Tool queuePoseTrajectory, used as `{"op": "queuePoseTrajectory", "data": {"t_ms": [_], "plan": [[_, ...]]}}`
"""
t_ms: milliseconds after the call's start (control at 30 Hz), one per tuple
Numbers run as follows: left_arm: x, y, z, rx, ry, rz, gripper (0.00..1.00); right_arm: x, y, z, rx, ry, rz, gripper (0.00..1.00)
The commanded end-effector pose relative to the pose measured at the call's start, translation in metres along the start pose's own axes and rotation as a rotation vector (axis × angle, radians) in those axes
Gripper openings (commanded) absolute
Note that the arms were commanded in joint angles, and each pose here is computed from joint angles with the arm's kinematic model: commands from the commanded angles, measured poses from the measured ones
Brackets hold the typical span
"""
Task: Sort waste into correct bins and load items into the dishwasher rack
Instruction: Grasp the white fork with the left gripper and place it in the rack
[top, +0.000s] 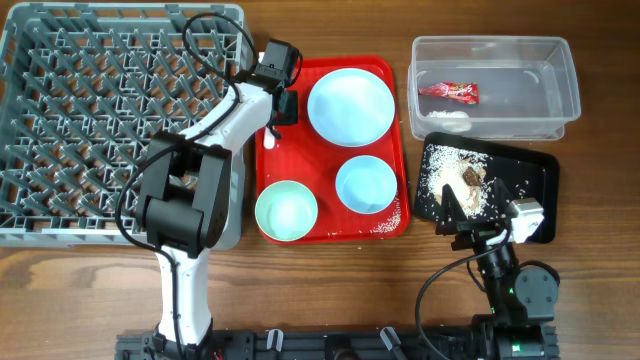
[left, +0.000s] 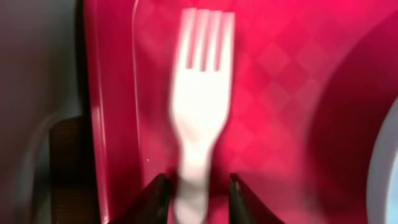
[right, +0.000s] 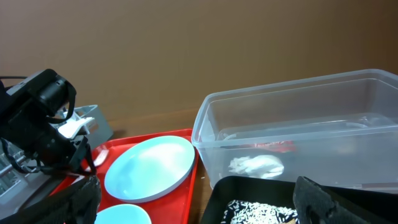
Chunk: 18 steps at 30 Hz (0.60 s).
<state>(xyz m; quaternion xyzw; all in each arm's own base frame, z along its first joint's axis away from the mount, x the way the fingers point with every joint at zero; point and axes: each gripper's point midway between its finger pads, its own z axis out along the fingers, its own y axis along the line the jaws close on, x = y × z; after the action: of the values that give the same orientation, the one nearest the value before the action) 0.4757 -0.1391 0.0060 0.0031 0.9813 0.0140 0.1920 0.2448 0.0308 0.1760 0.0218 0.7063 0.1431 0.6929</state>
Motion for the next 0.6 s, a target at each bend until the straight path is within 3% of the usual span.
{"op": "queuePoseTrajectory", "data": {"t_ms": [0,167,300,567], "plan": [[0.024,-0.023,0.015,0.141,0.104,-0.01,0.17,-0.002,0.003,-0.001,-0.019,-0.011,-0.001,1.0],[0.031,-0.028,0.011,0.181,0.144,-0.052,0.04,-0.002,0.003,-0.001,-0.02,-0.011,-0.001,1.0],[0.022,-0.02,-0.009,0.186,0.141,-0.1,0.04,-0.002,0.003,-0.001,-0.02,-0.011,-0.001,1.0],[-0.016,-0.001,-0.124,0.21,0.004,-0.1,0.04,-0.002,0.003,-0.001,-0.019,-0.011,-0.001,1.0]]}}
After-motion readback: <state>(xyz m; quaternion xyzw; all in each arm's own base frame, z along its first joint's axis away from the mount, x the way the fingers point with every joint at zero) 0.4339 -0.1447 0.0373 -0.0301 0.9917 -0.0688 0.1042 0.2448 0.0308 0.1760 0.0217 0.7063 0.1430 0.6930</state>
